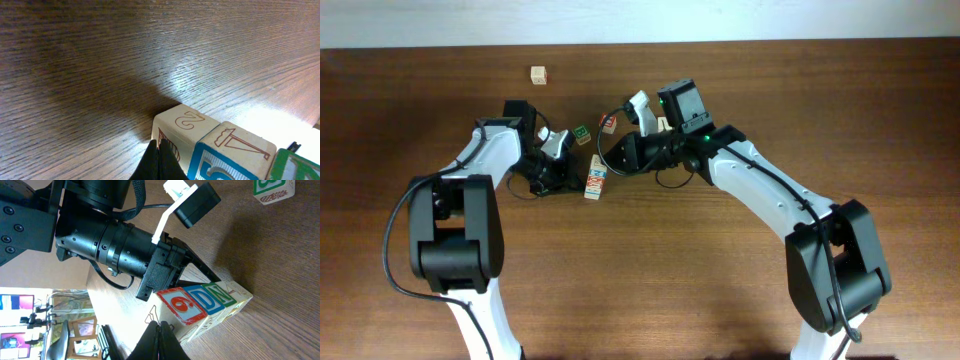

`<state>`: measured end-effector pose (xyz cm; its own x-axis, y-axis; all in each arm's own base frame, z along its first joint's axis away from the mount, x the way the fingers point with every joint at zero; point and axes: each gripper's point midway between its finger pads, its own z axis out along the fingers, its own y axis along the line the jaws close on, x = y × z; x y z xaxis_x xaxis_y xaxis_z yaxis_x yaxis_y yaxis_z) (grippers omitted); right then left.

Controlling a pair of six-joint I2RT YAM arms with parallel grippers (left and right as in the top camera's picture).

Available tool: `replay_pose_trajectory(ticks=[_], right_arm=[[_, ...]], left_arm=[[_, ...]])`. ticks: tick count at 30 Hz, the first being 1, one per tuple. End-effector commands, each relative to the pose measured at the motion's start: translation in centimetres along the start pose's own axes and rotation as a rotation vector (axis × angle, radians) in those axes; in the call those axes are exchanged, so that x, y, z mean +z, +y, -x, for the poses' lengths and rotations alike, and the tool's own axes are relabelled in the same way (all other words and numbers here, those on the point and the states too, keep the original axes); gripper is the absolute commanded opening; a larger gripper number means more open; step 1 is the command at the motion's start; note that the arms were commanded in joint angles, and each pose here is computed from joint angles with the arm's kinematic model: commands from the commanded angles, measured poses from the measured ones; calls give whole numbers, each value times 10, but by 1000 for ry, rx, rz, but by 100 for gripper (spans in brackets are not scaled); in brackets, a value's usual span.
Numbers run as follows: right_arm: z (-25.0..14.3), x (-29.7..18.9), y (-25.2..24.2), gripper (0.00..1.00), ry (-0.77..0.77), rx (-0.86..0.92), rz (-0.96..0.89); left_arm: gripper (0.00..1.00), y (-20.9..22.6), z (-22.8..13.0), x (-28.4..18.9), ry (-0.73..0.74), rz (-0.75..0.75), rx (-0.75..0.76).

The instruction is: Rotate 5 blocks

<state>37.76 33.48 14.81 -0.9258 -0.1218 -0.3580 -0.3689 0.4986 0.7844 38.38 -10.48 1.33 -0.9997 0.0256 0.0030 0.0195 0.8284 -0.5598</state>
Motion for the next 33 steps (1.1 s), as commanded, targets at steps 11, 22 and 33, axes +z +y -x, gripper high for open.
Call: replay_pose_trajectory(ticks=[11,22,33], right_arm=[[-17,18,-20,5,34,43,-69],[-17,18,-19,5,35,42,-69],[-17,18,-19,5,35,42,-69]], left_arm=[[0,-19,-2,2,16,-65,24],[0,-23,-4,5,25,-65,36],[0,-23,-6,5,31,-65,31]])
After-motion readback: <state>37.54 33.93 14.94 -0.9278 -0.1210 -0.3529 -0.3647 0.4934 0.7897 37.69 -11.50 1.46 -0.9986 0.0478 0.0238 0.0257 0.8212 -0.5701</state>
